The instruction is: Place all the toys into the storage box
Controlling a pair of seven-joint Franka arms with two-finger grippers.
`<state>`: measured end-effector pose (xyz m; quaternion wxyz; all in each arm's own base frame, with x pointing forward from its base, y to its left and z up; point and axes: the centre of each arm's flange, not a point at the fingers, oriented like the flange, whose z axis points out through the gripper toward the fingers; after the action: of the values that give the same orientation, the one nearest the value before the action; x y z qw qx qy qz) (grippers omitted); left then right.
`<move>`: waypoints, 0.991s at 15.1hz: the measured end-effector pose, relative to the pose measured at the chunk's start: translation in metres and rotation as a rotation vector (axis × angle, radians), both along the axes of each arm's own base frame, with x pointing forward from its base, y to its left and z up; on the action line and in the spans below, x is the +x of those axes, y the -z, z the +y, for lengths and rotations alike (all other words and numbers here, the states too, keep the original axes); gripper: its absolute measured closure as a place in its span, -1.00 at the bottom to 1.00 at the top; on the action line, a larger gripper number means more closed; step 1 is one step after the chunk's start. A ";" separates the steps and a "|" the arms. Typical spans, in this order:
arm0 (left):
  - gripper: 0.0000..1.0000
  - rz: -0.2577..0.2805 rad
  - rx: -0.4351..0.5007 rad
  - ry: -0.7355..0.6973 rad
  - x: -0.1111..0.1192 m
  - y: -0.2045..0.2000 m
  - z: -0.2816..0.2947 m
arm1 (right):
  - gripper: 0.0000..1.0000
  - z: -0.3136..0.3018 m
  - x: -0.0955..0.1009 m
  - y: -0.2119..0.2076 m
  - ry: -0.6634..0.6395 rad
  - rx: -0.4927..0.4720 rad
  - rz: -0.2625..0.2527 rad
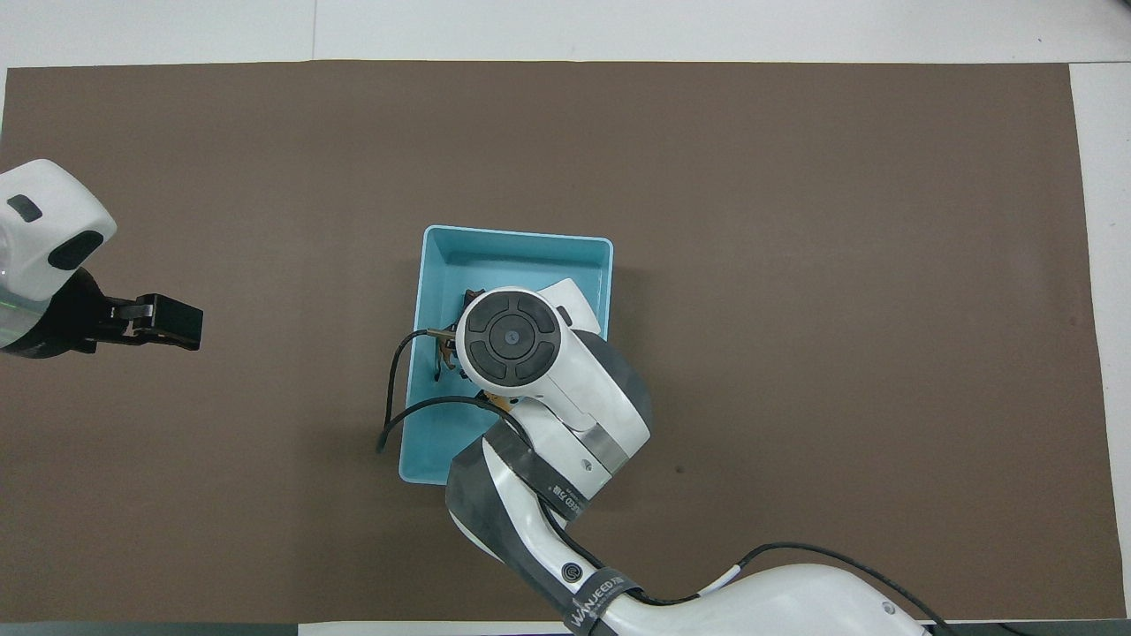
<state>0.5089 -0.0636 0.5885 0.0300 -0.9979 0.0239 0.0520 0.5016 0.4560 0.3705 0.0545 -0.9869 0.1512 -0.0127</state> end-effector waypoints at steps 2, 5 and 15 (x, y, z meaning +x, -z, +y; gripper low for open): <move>-1.00 0.008 -0.002 0.000 0.004 0.004 0.011 | -0.88 -0.003 0.008 -0.015 0.061 0.016 -0.014; -1.00 0.028 -0.008 -0.004 0.023 0.005 0.013 | -1.00 -0.019 0.023 -0.049 0.116 0.020 -0.023; -1.00 0.066 -0.025 0.011 0.036 0.010 0.002 | -1.00 -0.302 0.099 -0.202 -0.061 -0.083 -0.132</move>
<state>0.5445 -0.0615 0.5784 0.0173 -0.9958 0.0310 0.0845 0.6006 0.1539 0.5727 0.0235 -0.9895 0.1162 -0.0821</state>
